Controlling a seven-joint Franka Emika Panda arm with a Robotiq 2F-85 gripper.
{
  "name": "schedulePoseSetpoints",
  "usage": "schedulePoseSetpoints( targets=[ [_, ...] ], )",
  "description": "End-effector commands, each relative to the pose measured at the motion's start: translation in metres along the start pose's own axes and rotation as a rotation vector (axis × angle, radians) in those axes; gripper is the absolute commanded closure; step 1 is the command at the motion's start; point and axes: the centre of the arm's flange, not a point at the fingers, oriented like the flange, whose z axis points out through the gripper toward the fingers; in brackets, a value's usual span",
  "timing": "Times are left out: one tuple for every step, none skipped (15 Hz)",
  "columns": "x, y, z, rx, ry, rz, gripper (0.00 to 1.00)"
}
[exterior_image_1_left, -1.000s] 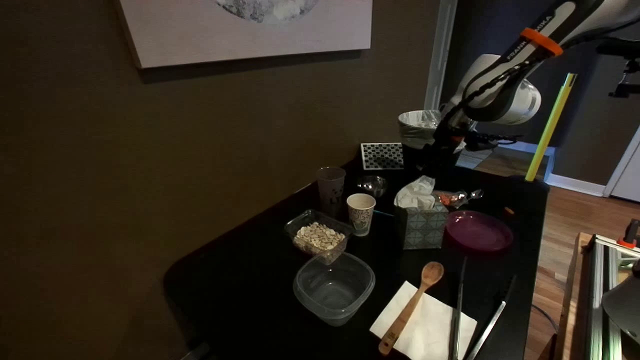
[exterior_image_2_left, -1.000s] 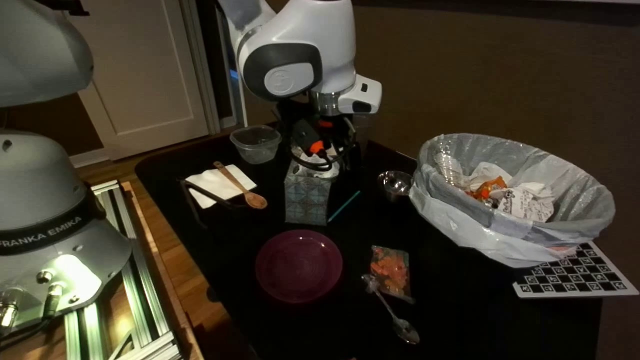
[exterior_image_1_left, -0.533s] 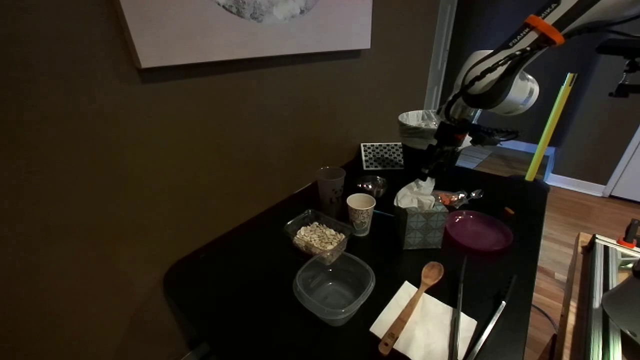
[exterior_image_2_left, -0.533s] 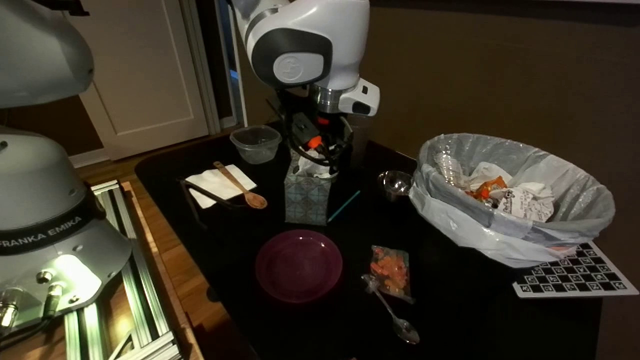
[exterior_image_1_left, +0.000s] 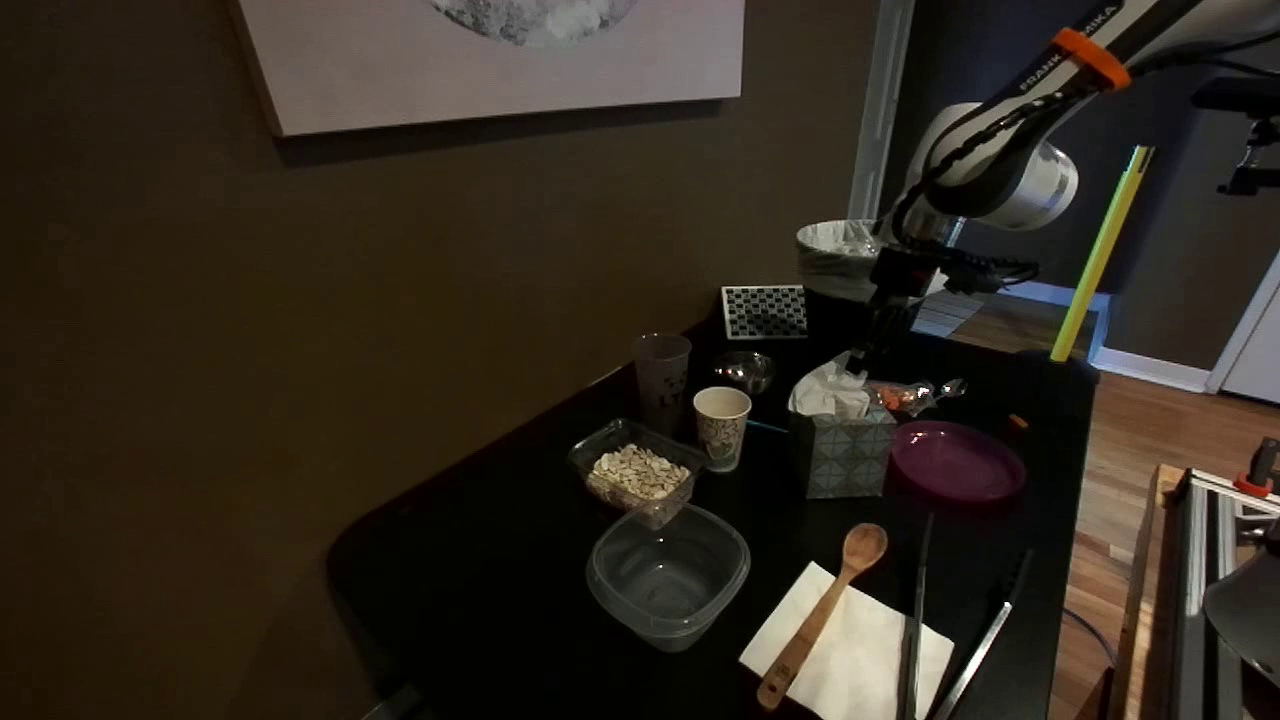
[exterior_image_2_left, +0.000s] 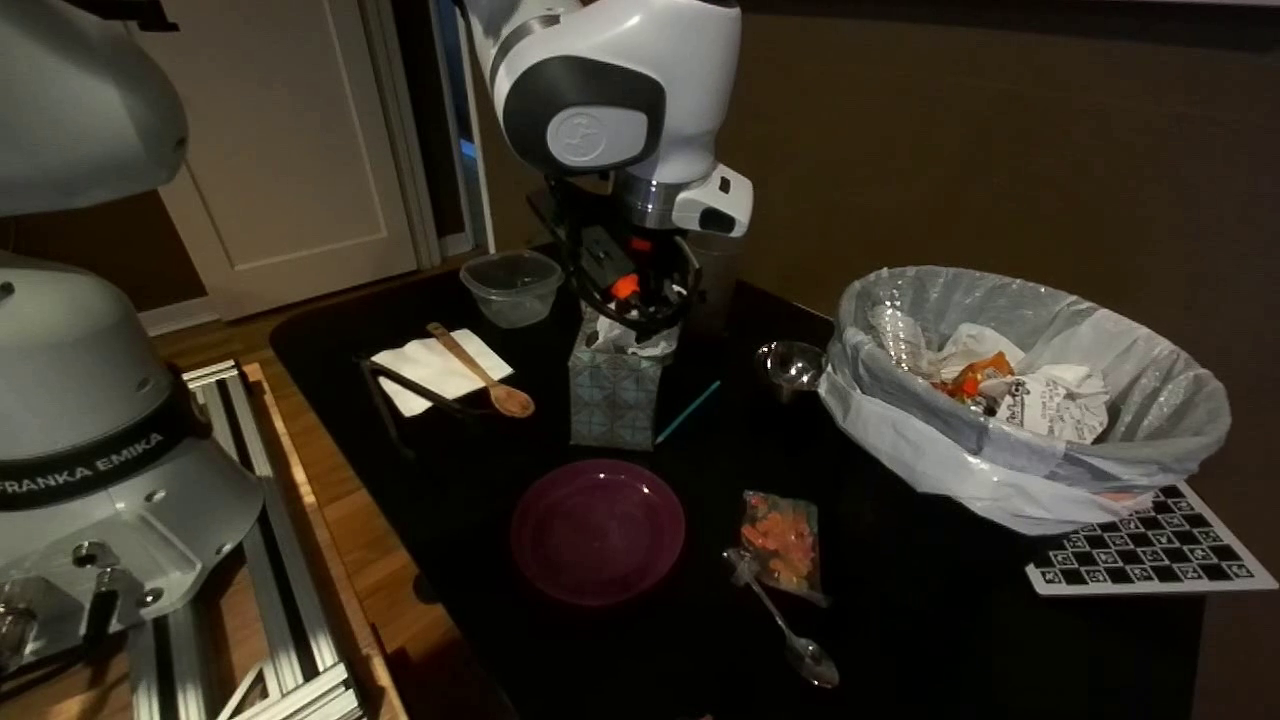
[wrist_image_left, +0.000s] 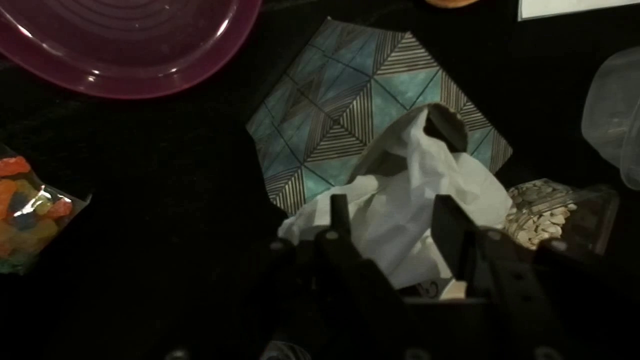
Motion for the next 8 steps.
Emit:
schedulePoseSetpoints(
  targets=[
    [0.0, -0.0001, 0.0018, 0.012, -0.027, -0.01, 0.83],
    [0.0001, -0.0005, 0.0023, 0.013, -0.028, -0.011, 0.92],
    [0.0003, -0.0009, 0.0026, 0.013, -0.029, -0.011, 0.98],
    [0.0004, -0.001, 0.0029, 0.014, -0.03, -0.011, 1.0],
    [0.0004, -0.0008, 0.0033, 0.015, -0.031, -0.011, 1.0],
    [0.0005, -0.0006, 0.0038, 0.017, -0.031, -0.01, 1.0],
    [0.0008, -0.0009, 0.0041, 0.019, -0.029, -0.01, 1.0],
    [0.0019, -0.0017, 0.0034, 0.018, -0.017, -0.014, 1.0]
  ],
)
